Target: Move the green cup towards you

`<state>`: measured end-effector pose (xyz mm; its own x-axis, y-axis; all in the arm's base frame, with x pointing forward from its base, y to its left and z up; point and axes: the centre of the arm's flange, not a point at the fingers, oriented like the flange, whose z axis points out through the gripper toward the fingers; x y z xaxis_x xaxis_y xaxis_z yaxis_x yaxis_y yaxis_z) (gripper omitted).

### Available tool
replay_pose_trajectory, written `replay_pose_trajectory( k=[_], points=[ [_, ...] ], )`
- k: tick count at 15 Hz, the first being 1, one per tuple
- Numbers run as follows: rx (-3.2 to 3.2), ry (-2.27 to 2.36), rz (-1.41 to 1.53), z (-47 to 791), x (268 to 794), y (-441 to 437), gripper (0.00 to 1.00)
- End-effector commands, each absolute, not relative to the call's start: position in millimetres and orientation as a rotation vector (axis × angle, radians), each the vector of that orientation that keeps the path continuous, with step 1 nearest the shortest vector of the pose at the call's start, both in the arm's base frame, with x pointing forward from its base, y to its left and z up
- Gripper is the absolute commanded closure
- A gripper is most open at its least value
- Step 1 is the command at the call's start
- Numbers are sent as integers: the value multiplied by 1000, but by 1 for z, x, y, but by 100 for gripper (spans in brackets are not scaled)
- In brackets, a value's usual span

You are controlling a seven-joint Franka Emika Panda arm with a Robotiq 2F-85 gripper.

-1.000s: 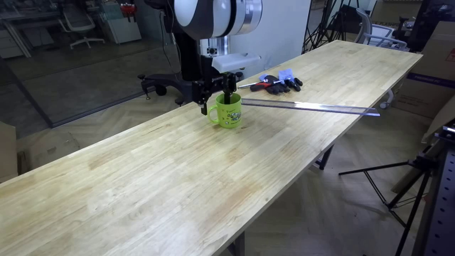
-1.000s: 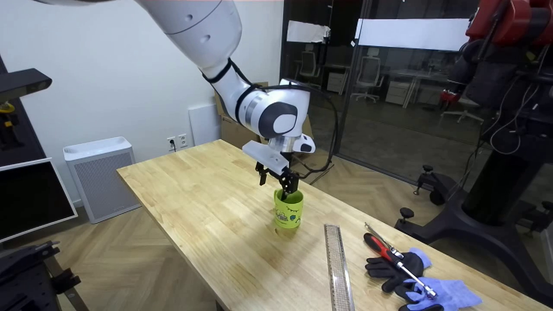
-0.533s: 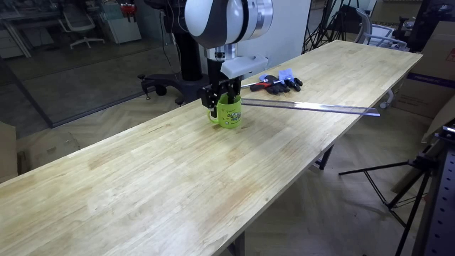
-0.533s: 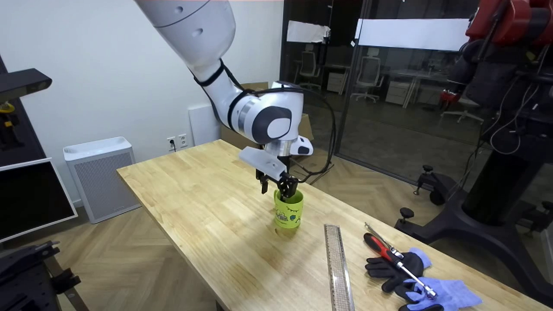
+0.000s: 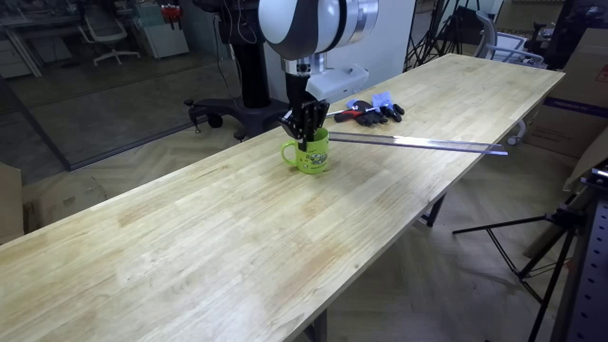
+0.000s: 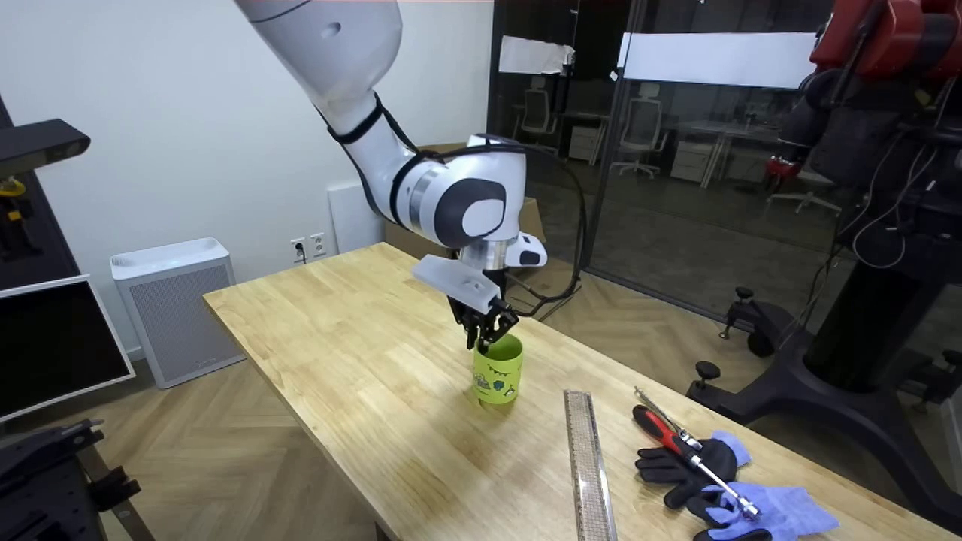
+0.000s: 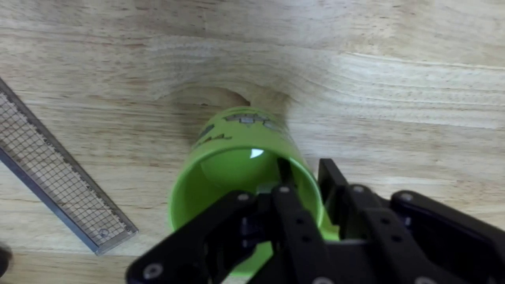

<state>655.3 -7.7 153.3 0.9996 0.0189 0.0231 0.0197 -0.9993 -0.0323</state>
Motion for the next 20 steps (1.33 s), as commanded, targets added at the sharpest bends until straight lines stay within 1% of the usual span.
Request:
replay_pose_trajectory(
  k=[1, 2, 3, 12, 20],
  points=[
    [-3114, -19, -5, 167, 638, -13, 100],
    [-3106, -27, 10, 166, 638, -14, 100],
    [-3097, -43, 27, 167, 637, -14, 98],
    [-2992, -241, 214, 160, 624, 38, 98],
    [-3119, -85, 229, 143, 600, 82, 98]
  ],
)
